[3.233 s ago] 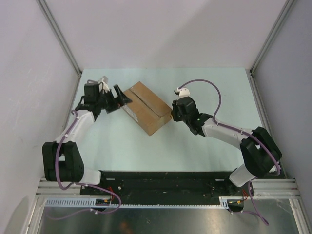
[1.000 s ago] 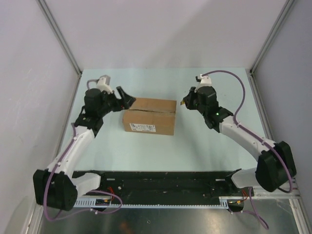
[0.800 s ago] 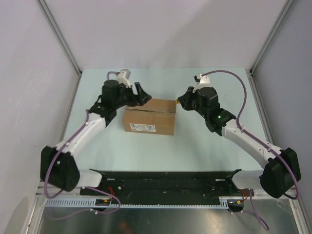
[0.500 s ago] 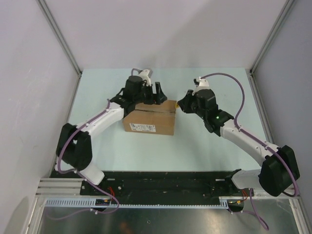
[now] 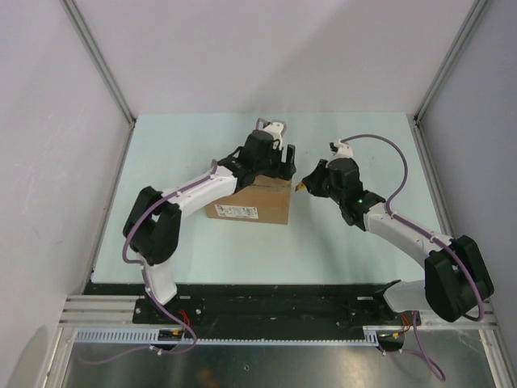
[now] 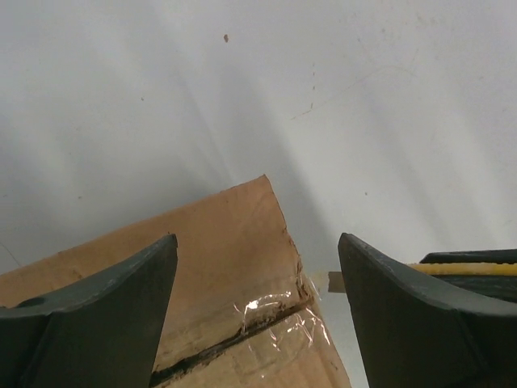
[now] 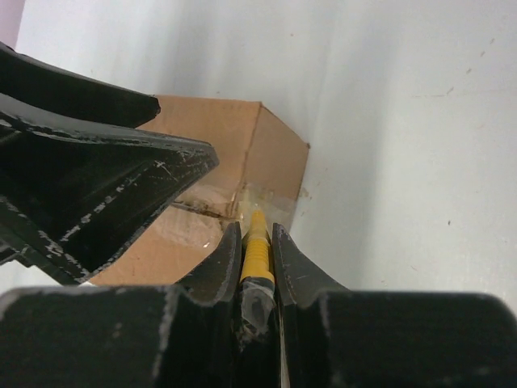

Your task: Unpack the express box

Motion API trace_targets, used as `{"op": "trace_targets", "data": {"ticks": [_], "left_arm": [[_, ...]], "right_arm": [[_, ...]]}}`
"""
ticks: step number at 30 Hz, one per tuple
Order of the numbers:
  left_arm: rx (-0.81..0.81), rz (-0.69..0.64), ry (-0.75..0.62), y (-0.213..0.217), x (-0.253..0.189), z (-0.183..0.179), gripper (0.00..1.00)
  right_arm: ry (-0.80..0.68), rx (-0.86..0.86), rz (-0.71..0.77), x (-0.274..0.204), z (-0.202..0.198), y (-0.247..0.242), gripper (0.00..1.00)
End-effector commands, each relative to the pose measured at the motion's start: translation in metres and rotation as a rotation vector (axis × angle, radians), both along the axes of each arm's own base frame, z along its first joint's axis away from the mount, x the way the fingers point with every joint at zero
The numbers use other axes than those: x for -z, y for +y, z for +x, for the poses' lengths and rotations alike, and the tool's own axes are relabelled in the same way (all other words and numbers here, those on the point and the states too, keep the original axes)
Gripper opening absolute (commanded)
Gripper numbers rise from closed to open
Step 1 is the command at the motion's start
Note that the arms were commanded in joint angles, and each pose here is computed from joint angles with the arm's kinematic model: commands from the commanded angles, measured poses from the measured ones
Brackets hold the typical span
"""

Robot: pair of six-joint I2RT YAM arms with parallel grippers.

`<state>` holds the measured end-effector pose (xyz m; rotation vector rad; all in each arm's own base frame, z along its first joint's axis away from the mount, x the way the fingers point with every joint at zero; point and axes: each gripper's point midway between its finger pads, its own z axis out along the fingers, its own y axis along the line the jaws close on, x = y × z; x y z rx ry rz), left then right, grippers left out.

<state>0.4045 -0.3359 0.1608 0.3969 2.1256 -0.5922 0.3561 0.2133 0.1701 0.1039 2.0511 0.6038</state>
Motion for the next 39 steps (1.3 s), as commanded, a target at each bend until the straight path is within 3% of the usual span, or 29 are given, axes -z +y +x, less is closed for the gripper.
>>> {"op": "trace_targets", "data": {"ticks": [1, 8, 16, 32, 39], "left_arm": [[-0.054, 0.092, -0.038, 0.001, -0.001, 0.015, 0.85], [-0.102, 0.189, -0.018, 0.009, 0.009, 0.025, 0.84], [-0.036, 0.235, 0.086, 0.005, 0.035, 0.012, 0.81], [0.004, 0.282, 0.137, 0.008, 0.047, 0.002, 0.82], [-0.023, 0.296, 0.14, 0.011, 0.048, 0.006, 0.82]], "right_arm": [[-0.055, 0.034, 0.064, -0.016, 0.008, -0.003, 0.0], [-0.097, 0.019, 0.116, -0.028, 0.013, 0.005, 0.0], [-0.099, 0.062, 0.184, -0.035, 0.015, 0.011, 0.0], [-0.076, 0.192, 0.134, -0.016, 0.025, -0.004, 0.0], [-0.064, 0.173, 0.119, -0.009, 0.024, -0.001, 0.0]]}}
